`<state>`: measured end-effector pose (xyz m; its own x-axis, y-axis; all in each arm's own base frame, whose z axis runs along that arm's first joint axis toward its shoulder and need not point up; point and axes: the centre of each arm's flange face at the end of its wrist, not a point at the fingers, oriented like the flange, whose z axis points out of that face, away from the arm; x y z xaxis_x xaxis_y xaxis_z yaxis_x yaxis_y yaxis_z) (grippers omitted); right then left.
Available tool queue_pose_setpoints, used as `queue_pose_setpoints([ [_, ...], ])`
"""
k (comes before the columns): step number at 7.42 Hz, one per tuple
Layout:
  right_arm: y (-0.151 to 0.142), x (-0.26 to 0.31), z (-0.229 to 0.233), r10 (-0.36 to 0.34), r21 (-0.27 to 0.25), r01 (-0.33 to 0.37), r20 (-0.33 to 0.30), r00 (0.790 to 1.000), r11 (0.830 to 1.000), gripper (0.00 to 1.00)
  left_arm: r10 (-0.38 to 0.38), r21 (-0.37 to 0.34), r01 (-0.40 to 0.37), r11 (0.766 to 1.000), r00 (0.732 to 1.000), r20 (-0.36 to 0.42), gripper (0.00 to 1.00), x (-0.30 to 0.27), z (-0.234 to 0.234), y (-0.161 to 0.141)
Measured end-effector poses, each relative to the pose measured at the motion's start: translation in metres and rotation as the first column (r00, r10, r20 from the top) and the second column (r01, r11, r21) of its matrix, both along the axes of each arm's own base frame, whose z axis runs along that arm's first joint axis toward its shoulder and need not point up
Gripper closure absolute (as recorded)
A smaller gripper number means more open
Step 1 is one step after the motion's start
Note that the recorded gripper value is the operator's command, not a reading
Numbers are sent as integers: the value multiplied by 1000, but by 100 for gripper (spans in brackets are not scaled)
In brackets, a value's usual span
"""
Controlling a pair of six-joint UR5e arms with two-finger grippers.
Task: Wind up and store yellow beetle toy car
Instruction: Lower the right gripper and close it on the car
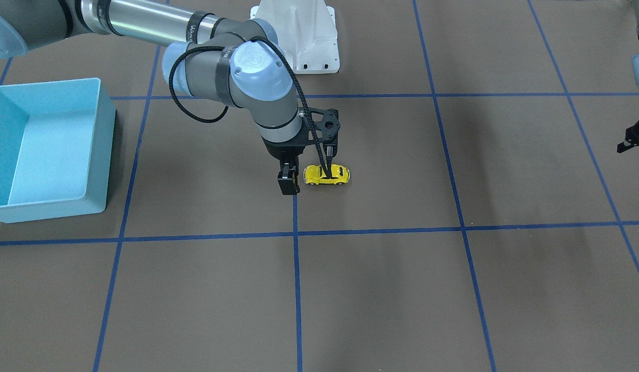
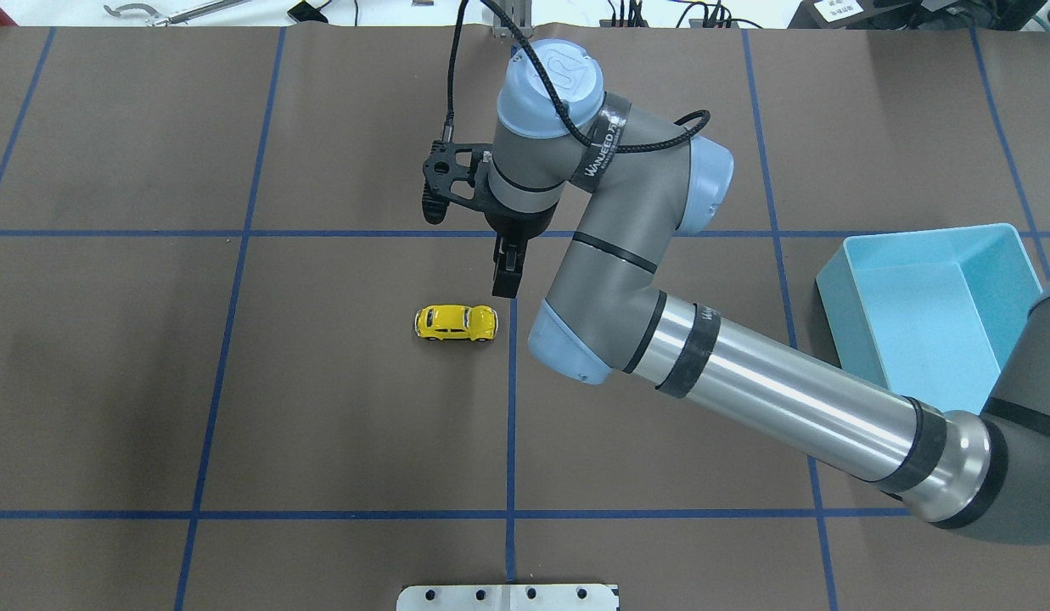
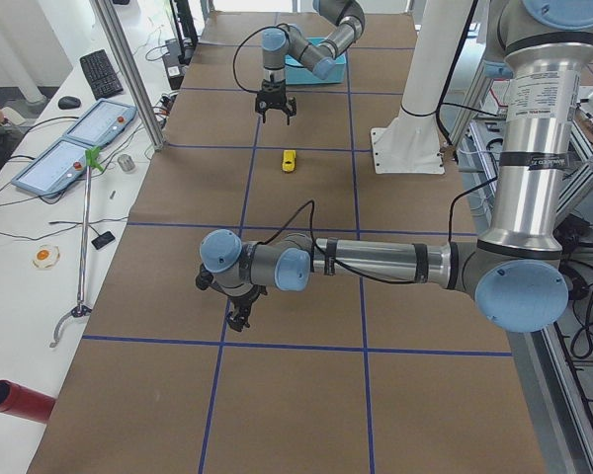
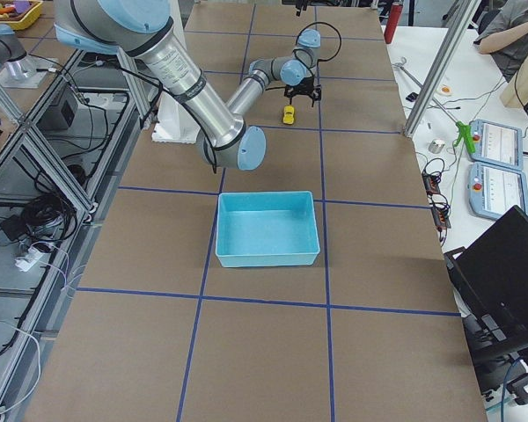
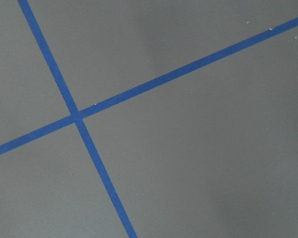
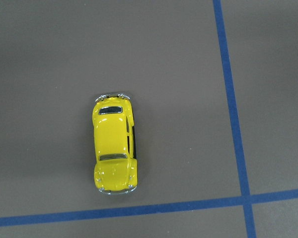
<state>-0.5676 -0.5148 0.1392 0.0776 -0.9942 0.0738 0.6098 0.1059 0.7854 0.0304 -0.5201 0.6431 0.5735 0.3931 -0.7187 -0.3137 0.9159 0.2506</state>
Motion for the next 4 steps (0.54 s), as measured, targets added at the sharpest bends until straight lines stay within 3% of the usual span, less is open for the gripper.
queue_pose_setpoints([
  [4, 3, -63, 15, -51, -29, 50, -41, 998, 998, 1, -8, -19, 8, 1000, 1000, 2, 0, -4, 8, 1],
])
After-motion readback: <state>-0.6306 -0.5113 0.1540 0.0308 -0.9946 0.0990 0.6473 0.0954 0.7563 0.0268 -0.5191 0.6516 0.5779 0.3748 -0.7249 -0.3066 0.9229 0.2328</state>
